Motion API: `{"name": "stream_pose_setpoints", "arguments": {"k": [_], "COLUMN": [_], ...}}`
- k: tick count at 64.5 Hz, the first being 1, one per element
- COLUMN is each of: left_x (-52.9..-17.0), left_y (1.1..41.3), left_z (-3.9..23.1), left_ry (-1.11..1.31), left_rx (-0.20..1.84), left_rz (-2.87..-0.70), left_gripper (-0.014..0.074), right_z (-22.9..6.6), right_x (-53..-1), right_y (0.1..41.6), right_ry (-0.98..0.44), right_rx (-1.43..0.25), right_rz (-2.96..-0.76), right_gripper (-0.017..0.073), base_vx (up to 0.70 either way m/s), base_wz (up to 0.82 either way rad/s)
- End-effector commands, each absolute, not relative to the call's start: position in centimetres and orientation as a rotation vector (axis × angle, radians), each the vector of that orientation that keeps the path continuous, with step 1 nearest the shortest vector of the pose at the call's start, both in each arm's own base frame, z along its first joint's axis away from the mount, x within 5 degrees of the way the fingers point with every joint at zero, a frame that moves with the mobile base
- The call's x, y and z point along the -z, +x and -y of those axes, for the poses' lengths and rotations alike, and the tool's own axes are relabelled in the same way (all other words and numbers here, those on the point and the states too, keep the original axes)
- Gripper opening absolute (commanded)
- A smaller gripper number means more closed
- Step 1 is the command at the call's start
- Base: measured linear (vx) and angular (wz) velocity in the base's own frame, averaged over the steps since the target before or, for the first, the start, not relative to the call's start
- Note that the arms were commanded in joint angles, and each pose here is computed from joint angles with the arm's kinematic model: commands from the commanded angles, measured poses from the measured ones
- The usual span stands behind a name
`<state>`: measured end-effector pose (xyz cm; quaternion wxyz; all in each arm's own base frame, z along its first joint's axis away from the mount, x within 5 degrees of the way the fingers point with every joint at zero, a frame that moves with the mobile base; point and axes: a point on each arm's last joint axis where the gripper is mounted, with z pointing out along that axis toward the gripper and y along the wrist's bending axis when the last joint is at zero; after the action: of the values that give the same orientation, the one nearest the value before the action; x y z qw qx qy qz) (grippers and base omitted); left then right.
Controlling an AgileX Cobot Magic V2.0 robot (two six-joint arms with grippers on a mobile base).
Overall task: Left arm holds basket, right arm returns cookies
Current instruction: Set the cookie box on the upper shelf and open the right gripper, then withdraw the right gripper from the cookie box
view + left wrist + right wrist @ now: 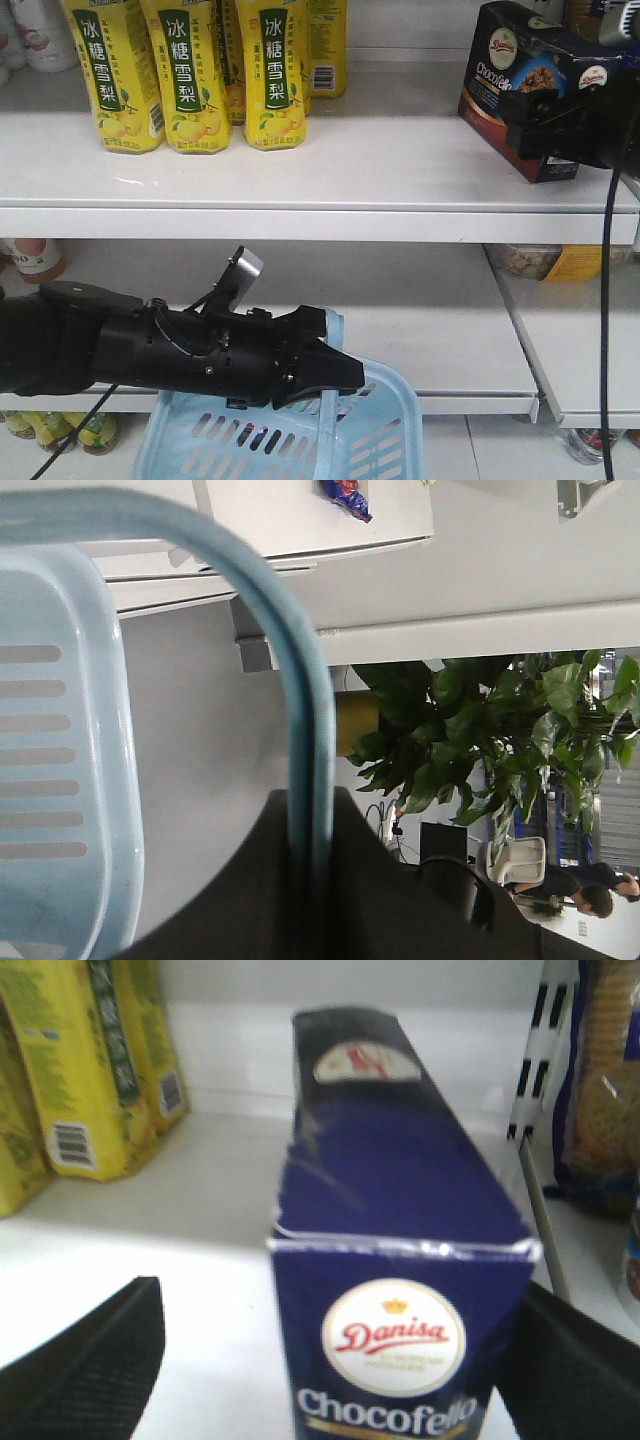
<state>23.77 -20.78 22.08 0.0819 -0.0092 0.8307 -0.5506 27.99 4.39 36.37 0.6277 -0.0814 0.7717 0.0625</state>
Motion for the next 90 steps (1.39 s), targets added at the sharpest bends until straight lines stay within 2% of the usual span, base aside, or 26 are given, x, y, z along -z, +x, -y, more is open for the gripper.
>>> {"name": "stream_pose_setpoints", "arguments": {"k": [1,14,32,61,90], "left_x": [-25.2,-25.2,-25.2,-25.2,-25.2], "left_y": [23.8,23.8,23.8,23.8,23.8], "left_z": [21.0,21.0,21.0,21.0,21.0], "left_ry": [-0.02,-0.02,-0.02,-0.02,-0.02], "left_rx": [1.765,1.765,1.765,1.765,1.765], "left_rz": [-2.337,-2.337,-2.337,-2.337,-2.337], "left_gripper": [-0.0008,-0.0008,-0.0008,-0.0008,-0.0008], "right_z": [-4.1,-4.2,-3.3,-2.6,-1.7], "right_x": [-39.2,-39.8,-38.2,-37.3,-29.9], "right_y": [26.6,24.8,21.6,13.6,7.2], "right_ry": [-0.172,-0.188,-0.153,-0.176,-0.147], "right_rx": [-0.148,-0.185,-0.142,-0.163,-0.191], "right_rz": [-1.676,-1.656,-1.647,-1.523,-1.471], "right_gripper": [0.0617,0.0608,0.0591,0.0589,0.0589], "base_vx": [0.0,0.0,0.0,0.0,0.0], "base_wz": [0.0,0.0,0.0,0.0,0.0]}}
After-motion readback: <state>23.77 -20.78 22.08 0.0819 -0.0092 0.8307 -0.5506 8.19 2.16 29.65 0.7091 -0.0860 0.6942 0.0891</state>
